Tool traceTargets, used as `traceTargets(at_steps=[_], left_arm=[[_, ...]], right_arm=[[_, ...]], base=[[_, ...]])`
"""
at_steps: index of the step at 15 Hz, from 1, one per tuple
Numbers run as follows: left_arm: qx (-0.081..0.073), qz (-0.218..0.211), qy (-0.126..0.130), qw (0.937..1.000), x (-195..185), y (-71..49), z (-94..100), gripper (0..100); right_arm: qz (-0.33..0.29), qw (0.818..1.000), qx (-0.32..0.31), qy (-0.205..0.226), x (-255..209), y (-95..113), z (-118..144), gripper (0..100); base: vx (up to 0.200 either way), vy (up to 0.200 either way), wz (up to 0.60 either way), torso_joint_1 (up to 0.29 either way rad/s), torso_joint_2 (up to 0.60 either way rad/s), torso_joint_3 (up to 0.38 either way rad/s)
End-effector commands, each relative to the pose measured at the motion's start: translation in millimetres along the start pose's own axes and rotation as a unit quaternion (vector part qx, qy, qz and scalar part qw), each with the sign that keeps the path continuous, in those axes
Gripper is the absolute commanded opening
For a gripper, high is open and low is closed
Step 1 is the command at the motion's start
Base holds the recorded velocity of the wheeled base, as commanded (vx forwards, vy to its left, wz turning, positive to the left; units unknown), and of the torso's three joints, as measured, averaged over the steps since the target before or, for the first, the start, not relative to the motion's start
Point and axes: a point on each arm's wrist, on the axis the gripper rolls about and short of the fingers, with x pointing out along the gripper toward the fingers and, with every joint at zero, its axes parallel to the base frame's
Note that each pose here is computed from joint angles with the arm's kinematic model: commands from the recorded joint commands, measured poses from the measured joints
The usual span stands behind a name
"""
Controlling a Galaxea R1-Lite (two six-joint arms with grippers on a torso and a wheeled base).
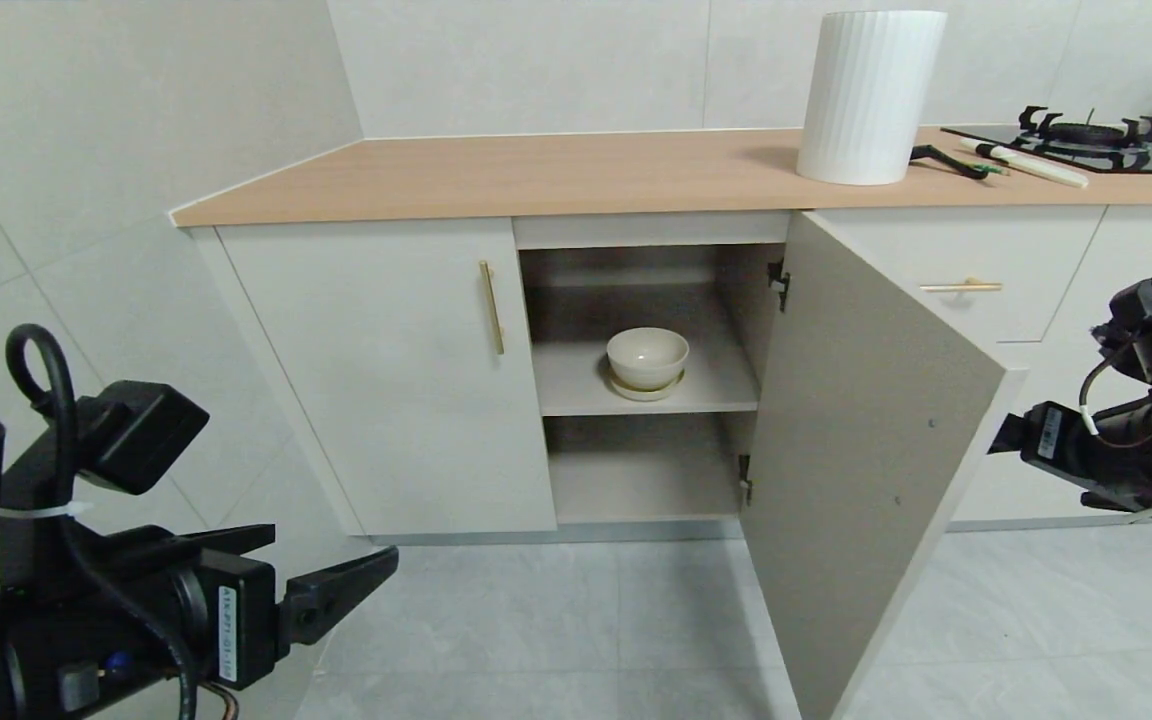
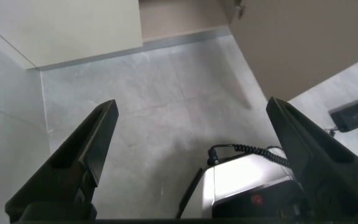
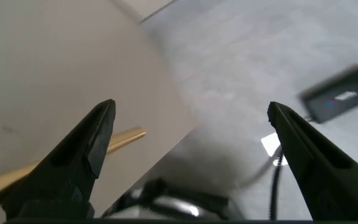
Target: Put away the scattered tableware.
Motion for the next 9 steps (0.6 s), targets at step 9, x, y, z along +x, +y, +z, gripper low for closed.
traceTargets(at_steps=[9], left_arm=[[-0.001,-0.01,0.003,0.9999,0.0,-0.1,-0.5,100]], right_arm=[[0.163,0.976,-0.126,0.076,21.9,98.8,-27.8,100]], base=[[0.0,0.0,0.0,0.0,0.0,0.0]])
